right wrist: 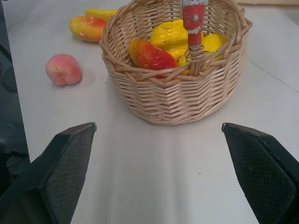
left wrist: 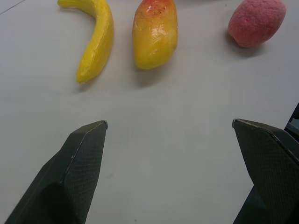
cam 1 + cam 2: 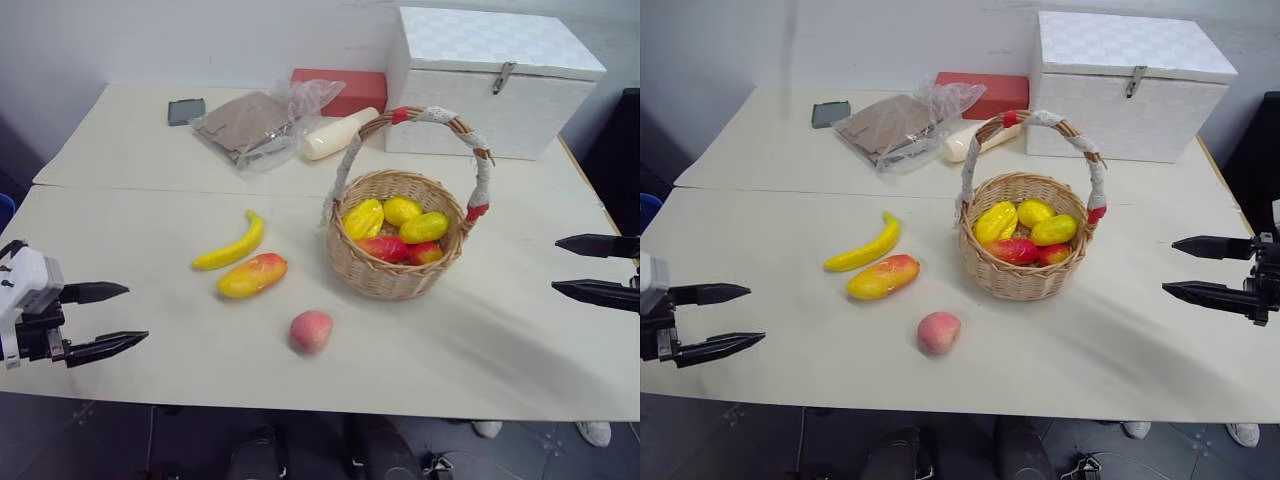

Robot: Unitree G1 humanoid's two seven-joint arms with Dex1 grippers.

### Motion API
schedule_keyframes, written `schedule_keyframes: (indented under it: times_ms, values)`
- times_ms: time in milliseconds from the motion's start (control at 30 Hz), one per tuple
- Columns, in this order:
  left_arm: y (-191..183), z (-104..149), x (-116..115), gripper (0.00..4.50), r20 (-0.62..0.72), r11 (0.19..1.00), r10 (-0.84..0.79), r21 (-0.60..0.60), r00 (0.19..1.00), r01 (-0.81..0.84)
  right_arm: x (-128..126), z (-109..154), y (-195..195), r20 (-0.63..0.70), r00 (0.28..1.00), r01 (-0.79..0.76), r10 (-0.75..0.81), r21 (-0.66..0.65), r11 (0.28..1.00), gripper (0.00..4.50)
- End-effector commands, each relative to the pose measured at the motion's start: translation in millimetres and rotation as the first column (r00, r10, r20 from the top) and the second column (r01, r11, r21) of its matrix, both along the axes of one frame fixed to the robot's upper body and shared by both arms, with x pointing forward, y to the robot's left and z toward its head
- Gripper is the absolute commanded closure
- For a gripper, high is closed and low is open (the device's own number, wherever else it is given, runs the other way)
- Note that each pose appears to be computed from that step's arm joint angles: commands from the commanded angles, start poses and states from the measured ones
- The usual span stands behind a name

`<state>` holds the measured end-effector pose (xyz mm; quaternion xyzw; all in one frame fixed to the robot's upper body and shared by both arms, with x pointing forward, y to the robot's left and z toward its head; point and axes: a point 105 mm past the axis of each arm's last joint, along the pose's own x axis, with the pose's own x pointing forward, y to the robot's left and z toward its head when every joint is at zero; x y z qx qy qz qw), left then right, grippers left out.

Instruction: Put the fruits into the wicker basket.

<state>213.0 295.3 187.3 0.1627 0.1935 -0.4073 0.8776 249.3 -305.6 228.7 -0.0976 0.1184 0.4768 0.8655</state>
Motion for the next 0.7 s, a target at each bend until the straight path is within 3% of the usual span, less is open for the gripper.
schedule_keyframes:
  times_ms: [33,700]
  values:
    - [0,9,0,0.0,0.03,1.0,-0.007,-0.001,1.0,0.007,-3,10,4,0.03,0.999,-0.03,0.03,-0.014,0.999,0.05]
    - [2,9,12,0.0,0.093,1.0,0.013,0.015,0.996,-0.015,0,7,6,0.057,0.998,-0.012,0.014,-0.031,0.999,0.05]
